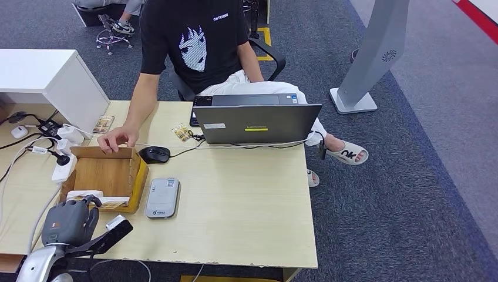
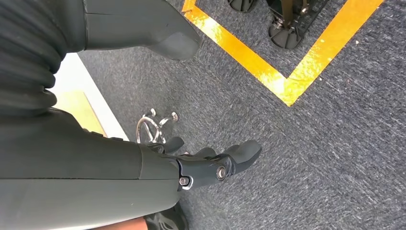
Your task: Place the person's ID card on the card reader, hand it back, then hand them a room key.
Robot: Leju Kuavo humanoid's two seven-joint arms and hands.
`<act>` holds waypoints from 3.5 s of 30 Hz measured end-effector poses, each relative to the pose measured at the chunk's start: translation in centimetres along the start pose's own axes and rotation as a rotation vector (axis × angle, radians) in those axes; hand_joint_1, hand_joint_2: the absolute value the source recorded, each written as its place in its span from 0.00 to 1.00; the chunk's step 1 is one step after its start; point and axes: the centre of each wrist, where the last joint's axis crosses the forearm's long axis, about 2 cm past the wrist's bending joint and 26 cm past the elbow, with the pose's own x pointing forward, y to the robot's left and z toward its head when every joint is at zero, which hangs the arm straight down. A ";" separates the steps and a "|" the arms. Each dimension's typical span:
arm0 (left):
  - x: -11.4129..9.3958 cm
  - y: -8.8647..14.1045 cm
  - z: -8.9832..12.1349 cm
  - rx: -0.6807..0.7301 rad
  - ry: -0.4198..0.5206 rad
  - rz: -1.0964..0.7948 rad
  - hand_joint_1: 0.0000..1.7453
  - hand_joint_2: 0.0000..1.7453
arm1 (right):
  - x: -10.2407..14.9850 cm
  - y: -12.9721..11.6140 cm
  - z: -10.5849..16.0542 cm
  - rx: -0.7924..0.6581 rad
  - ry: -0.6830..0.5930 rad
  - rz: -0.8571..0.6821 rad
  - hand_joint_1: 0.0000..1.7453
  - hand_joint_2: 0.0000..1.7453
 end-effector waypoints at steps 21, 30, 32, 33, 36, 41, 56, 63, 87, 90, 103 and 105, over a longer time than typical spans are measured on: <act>0.0 0.0 0.0 0.002 -0.010 0.001 1.00 1.00 | 0.1 -0.1 -0.1 -0.002 -0.002 0.000 0.00 1.00; 0.1 0.0 0.0 0.038 -0.005 0.009 1.00 1.00 | 0.1 -0.1 -0.1 -0.006 -0.007 0.014 0.00 1.00; 0.2 0.0 0.0 0.053 -0.005 0.009 1.00 1.00 | 0.1 -0.1 -0.1 -0.006 -0.009 0.020 0.00 1.00; 0.2 0.0 0.0 0.061 -0.004 0.009 1.00 1.00 | 0.1 -0.1 -0.1 -0.006 -0.010 0.022 0.00 1.00; 0.3 0.1 -0.1 0.095 -0.011 0.015 1.00 1.00 | 0.2 -0.1 -0.1 -0.006 -0.013 0.028 0.00 1.00; 0.9 1.6 -2.1 0.240 -0.044 0.048 1.00 1.00 | 0.4 -0.1 -0.1 -0.006 -0.027 0.051 0.00 1.00; 1.4 4.7 -5.8 0.398 -0.064 0.030 1.00 1.00 | 0.7 -0.1 -0.1 -0.006 -0.040 0.069 0.00 1.00; 0.8 8.0 -8.7 0.480 -0.065 -0.024 1.00 1.00 | 0.8 -0.2 -0.2 -0.003 -0.049 0.079 0.00 1.00; -0.1 18.1 -17.0 0.610 -0.026 -0.069 1.00 1.00 | 1.5 -0.2 -0.2 0.000 -0.064 0.125 0.00 1.00; -0.1 18.1 -17.1 0.607 -0.026 -0.069 1.00 1.00 | 1.5 -0.2 -0.2 0.001 -0.064 0.125 0.00 1.00; -0.1 18.0 -17.1 0.606 -0.028 -0.071 1.00 1.00 | 1.4 -0.2 -0.2 0.001 -0.063 0.125 0.00 1.00; -0.1 18.0 -17.1 0.605 -0.028 -0.071 1.00 1.00 | 1.4 -0.2 -0.2 0.001 -0.063 0.125 0.00 1.00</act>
